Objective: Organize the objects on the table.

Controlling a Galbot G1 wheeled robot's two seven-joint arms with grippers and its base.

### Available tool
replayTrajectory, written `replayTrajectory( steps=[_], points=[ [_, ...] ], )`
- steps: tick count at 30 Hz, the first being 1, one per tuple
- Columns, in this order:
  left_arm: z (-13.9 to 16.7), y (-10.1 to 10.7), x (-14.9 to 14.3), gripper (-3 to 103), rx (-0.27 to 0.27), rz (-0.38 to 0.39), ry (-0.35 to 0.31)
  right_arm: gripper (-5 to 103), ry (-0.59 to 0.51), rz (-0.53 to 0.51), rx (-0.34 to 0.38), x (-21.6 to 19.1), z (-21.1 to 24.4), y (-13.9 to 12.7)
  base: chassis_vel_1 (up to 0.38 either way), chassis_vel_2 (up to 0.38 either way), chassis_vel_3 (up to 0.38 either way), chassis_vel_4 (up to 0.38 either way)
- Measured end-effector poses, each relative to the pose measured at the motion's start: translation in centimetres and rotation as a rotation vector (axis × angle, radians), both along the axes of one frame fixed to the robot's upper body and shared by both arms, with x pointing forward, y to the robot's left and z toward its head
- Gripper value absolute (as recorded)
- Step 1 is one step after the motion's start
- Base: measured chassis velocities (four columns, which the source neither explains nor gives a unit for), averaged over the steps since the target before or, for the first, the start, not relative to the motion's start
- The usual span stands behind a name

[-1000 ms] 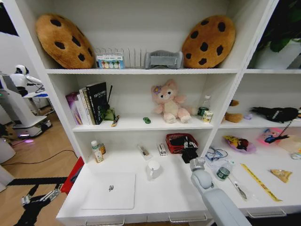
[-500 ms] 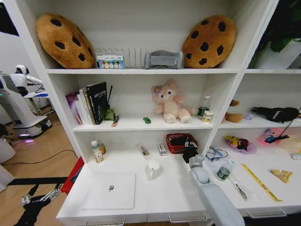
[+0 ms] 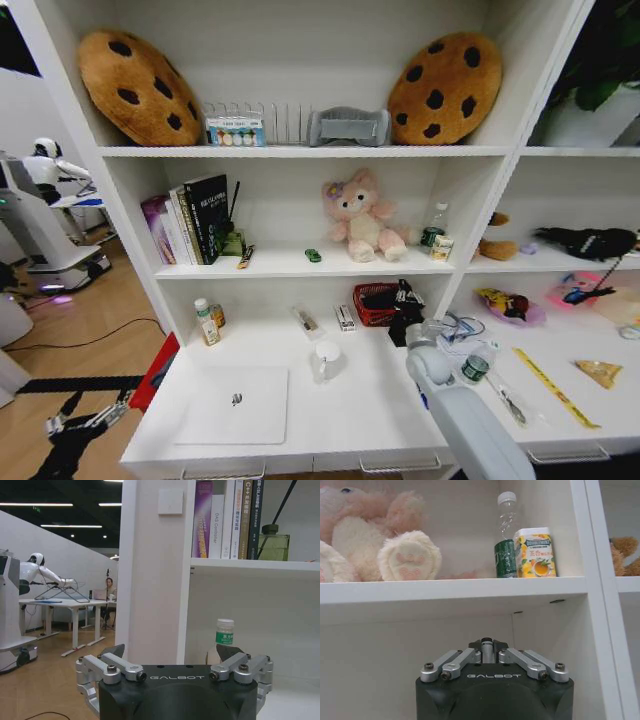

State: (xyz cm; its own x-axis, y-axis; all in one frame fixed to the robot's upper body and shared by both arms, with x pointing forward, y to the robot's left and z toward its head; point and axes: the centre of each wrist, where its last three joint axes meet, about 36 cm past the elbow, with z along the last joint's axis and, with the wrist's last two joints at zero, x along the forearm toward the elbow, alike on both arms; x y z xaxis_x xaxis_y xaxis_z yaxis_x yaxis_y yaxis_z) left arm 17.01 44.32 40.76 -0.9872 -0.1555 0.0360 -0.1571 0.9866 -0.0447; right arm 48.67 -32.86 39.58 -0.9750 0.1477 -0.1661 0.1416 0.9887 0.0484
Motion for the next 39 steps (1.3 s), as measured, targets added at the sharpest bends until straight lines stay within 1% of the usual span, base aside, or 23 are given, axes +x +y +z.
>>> replayTrajectory(
  steps=[2,6,8,12,16,23,25,28,29,31,33,36,37,39],
  points=[
    [0.0,0.0,0.0,100,0.0,0.0,0.0,10,0.021,-0.005,-0.008,-0.5,-1.1,-0.7,0.0,0.0,0.0,0.0],
    [0.0,0.0,0.0,100,0.0,0.0,0.0,10,0.041,-0.009,-0.007,-0.7,-2.3,-0.7,0.0,0.0,0.0,0.0],
    [0.0,0.0,0.0,100,0.0,0.0,0.0,10,0.061,-0.012,0.006,-0.5,-3.6,-0.3,0.0,0.0,0.0,0.0],
    [0.0,0.0,0.0,100,0.0,0.0,0.0,10,0.068,-0.012,0.016,0.3,-4.3,0.3,0.0,0.0,0.0,0.0],
    [0.0,0.0,0.0,100,0.0,0.0,0.0,10,0.071,-0.011,0.015,0.6,-4.6,0.3,0.0,0.0,0.0,0.0],
    [0.0,0.0,0.0,100,0.0,0.0,0.0,10,0.08,-0.007,-0.007,0.4,-4.9,-0.5,0.0,0.0,0.0,0.0],
    [0.0,0.0,0.0,100,0.0,0.0,0.0,9,0.082,-0.002,-0.012,0.1,-4.9,-0.7,0.0,0.0,0.0,0.0],
    [0.0,0.0,0.0,100,0.0,0.0,0.0,24,0.083,-0.001,-0.015,-0.5,-4.6,-0.9,0.0,0.0,0.0,0.0],
    [0.0,0.0,0.0,100,0.0,0.0,0.0,24,0.083,-0.001,-0.015,-0.5,-4.6,-0.9,0.0,0.0,0.0,0.0],
    [0.0,0.0,0.0,100,0.0,0.0,0.0,35,0.081,0.003,-0.019,-1.0,-4.3,-1.0,0.0,0.0,0.0,0.0],
    [0.0,0.0,0.0,100,0.0,0.0,0.0,35,0.078,0.005,-0.021,-1.2,-4.0,-1.0,0.0,0.0,0.0,0.0],
    [0.0,0.0,0.0,100,0.0,0.0,0.0,52,0.062,0.018,-0.028,-2.6,-2.5,-0.6,0.0,0.0,0.0,0.0],
    [0.0,0.0,0.0,100,0.0,0.0,0.0,52,0.062,0.018,-0.028,-2.6,-2.5,-0.6,0.0,0.0,0.0,0.0],
    [0.0,0.0,0.0,100,0.0,0.0,0.0,63,0.049,0.041,-0.035,-4.1,-1.2,0.1,0.0,0.0,0.0,0.0]
  ],
)
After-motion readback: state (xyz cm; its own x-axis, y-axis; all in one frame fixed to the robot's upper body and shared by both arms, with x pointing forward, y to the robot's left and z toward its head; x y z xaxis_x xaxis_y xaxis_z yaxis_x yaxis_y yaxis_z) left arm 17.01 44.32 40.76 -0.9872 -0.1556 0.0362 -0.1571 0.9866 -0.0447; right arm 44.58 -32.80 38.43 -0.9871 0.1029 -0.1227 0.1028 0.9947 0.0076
